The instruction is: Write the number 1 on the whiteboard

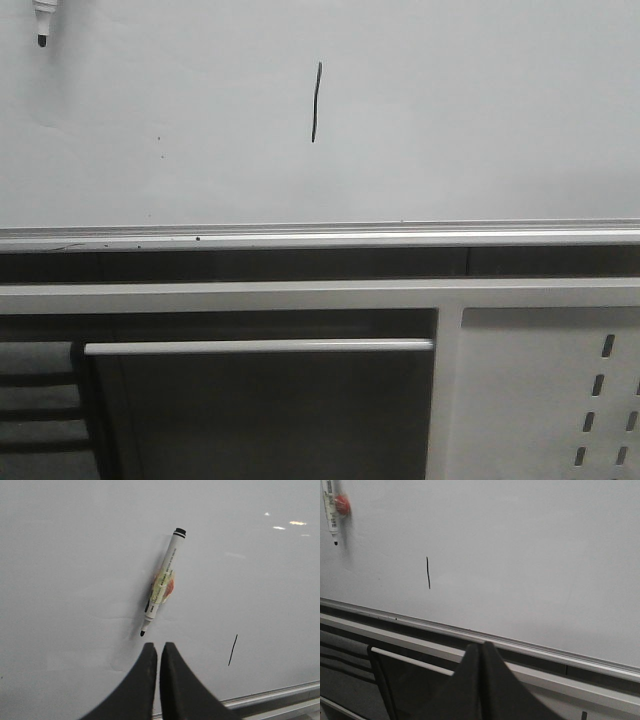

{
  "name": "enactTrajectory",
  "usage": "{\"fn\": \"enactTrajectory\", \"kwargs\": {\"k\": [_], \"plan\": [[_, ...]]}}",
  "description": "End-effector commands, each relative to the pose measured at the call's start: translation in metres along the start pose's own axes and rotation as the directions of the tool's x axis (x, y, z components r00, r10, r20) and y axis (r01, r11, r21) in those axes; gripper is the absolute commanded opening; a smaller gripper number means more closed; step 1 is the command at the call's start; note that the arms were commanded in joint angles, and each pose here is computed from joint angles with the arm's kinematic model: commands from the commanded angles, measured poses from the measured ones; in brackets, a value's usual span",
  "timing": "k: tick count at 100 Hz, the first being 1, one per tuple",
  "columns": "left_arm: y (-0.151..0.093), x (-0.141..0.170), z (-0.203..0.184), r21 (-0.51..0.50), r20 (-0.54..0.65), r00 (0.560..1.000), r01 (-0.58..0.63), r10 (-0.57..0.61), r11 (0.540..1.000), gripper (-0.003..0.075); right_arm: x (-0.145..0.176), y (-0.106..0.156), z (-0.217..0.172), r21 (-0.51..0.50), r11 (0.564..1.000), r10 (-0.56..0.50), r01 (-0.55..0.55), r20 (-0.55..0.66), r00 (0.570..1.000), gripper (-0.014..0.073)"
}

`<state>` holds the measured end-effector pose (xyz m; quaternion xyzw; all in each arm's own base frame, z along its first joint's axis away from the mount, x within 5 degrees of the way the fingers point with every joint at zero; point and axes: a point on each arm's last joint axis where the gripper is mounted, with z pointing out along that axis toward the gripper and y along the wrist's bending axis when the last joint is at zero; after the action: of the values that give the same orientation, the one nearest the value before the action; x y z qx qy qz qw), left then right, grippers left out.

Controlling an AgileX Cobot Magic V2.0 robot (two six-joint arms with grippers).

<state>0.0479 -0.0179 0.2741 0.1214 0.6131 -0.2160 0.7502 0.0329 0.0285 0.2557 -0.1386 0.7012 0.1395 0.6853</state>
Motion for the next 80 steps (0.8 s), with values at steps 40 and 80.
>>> {"fn": "enactTrajectory", "kwargs": {"k": [40, 80], "plan": [[-0.0015, -0.0074, 0.0011, 0.01, 0.012, 1.0, 0.006, -0.006, 1.0, -0.002, -0.0121, -0.0015, -0.004, 0.029, 0.999, 0.01, -0.012, 0.08, 0.997, -0.0064], [0.002, -0.0039, 0.0013, -0.027, 0.006, 1.0, 0.001, -0.001, 1.0, -0.002, -0.0121, -0.0015, -0.004, 0.029, 0.999, 0.01, -0.012, 0.08, 0.997, -0.0064]]}}
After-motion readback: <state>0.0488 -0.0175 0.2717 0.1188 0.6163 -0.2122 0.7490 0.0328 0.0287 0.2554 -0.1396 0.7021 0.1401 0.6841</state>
